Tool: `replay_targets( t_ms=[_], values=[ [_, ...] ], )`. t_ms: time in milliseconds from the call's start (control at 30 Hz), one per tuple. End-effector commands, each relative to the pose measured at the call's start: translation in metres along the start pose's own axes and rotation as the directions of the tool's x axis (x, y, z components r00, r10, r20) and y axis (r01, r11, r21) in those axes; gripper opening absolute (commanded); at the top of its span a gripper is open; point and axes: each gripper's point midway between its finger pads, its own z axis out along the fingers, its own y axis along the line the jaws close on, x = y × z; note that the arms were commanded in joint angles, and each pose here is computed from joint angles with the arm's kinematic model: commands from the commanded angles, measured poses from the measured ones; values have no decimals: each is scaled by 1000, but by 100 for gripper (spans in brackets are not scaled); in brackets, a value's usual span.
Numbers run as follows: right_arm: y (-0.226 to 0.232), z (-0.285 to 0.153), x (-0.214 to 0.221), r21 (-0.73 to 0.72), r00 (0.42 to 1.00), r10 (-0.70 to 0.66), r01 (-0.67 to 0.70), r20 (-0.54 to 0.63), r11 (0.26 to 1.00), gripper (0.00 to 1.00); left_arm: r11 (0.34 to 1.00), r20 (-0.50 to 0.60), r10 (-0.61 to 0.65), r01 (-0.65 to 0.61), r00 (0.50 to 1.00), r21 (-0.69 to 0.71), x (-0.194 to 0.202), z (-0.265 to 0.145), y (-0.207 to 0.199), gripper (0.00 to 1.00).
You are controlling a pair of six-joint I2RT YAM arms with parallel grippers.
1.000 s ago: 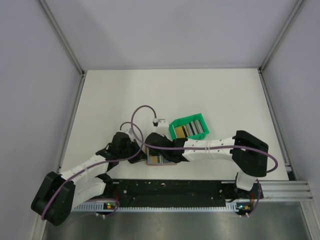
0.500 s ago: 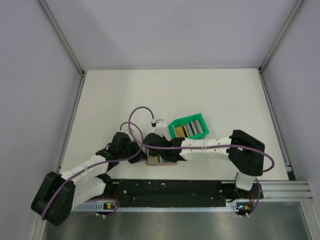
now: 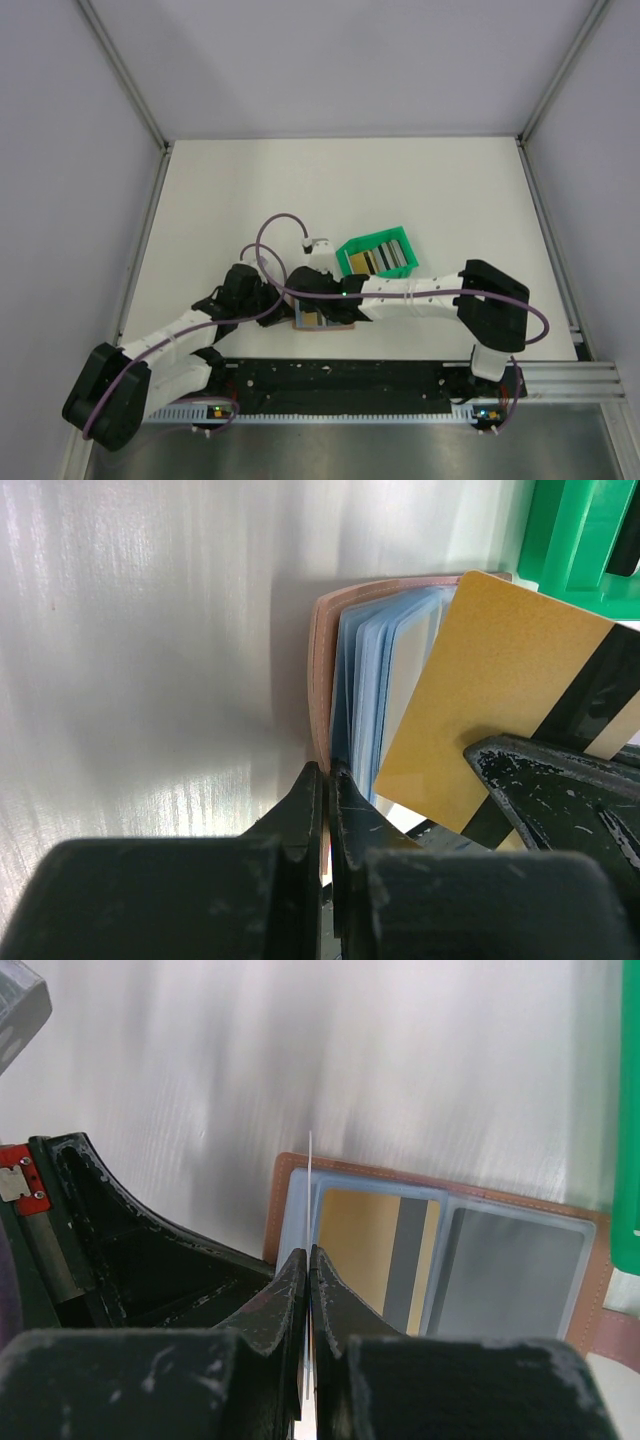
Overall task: Put the credit cards into the card holder
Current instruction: Turn over the card slot in the card holder.
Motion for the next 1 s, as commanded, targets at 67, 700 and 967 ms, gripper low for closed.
replay_targets(
  t_ms=[67,700,967],
  values=[
    [9,-13,-19,12,997,-27,26,66,1000,0,1000,8,12,-12,1000,18,-1,2,-1,0],
    [-8,-26,-30,70,994,-45,38,102,997,0,1000,2,9,-9,1000,-4,1,3,5,0],
    [-13,-25,-27,92,994,-65,56,93,994,0,1000,2,10,-10,1000,-5,1,4,5,0]
  ],
)
